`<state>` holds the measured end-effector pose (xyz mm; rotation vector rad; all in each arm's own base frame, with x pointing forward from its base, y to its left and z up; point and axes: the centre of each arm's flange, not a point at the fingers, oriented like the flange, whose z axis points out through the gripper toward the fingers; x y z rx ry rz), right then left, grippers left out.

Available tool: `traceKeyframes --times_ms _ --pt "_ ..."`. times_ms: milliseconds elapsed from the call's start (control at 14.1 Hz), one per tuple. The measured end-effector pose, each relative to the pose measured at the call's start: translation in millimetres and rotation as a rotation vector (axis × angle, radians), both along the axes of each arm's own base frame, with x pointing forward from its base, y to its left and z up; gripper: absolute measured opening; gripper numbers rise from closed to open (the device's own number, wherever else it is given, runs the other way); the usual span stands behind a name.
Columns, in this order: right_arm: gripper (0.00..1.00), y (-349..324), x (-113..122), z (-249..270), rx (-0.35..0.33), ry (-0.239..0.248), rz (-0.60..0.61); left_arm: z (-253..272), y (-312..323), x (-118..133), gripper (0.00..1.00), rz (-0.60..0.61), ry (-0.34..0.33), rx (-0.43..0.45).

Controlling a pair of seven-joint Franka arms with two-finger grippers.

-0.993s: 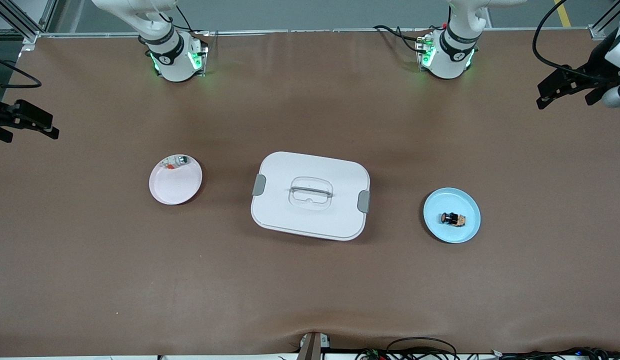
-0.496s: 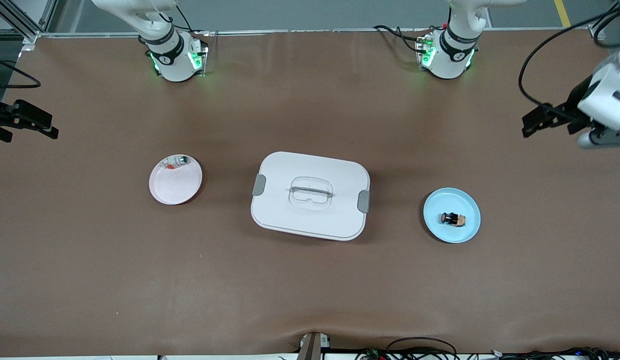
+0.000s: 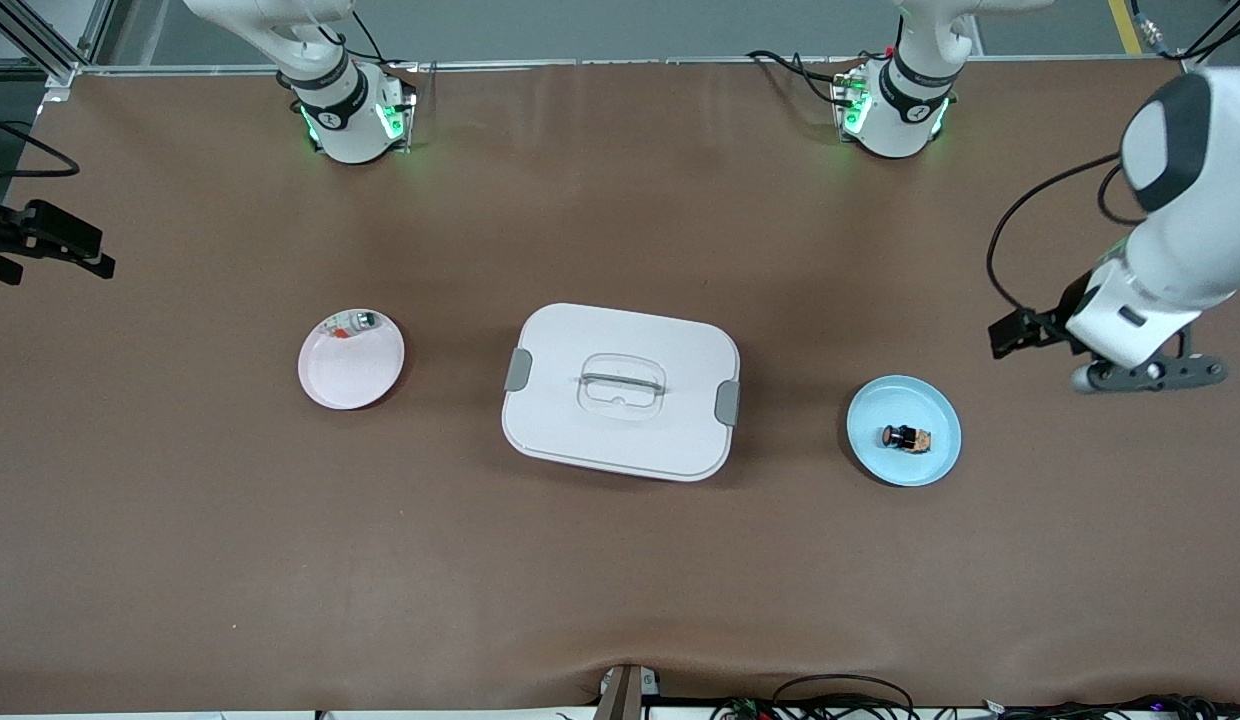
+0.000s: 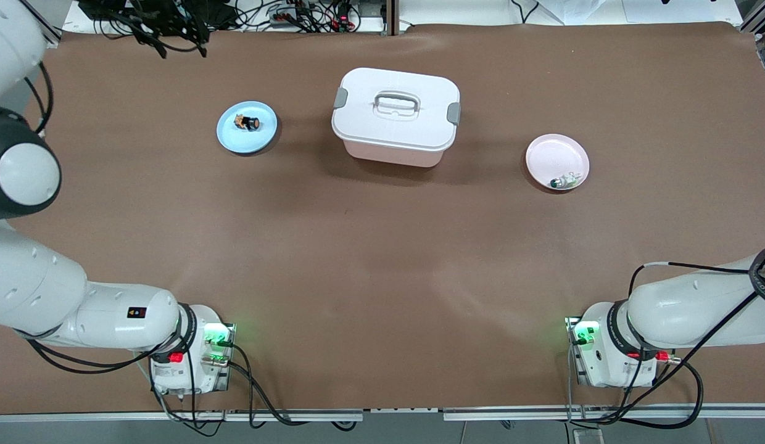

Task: Transfer orange switch to right arm and place
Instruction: 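Lower the left gripper onto the orange switch on the blue plate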

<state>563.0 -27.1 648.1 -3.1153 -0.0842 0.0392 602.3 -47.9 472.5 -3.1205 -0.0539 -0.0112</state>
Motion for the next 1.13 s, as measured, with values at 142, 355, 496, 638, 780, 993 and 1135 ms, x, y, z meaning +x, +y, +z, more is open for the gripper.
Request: traceKeyframes --times_ms 142,355,496,638,780,993,1135 --pt "1.0 0.8 0.1 0.0 0.0 0.0 0.001 -42.0 -6.2 9.9 1.0 -0.015 -0.018 -0.006" --pt "1.0 1.2 0.1 -0.2 0.001 0.0 0.002 -101.8 -14.6 16.9 1.0 -0.031 -0.04 -0.014" --pt "1.0 3.3 0.2 -0.4 0.018 0.0 0.003 -140.0 -15.4 19.2 1.0 -0.035 -0.03 -0.017" --pt "1.0 4.7 0.3 -0.6 0.039 -0.001 0.003 -170.6 -16.6 21.9 1.0 -0.04 -0.018 -0.019" --pt "1.0 4.5 0.3 -0.6 0.042 -0.001 0.002 -193.7 -21.1 23.0 1.0 -0.053 -0.009 -0.023" --pt "1.0 3.8 0.3 -0.8 0.043 0.0 -0.005 -220.5 -28.0 23.0 1.0 -0.064 0.001 -0.03" --pt "1.0 3.8 0.2 -0.8 0.042 0.002 -0.043 -233.1 -28.2 23.8 1.0 -0.064 -0.003 -0.033"
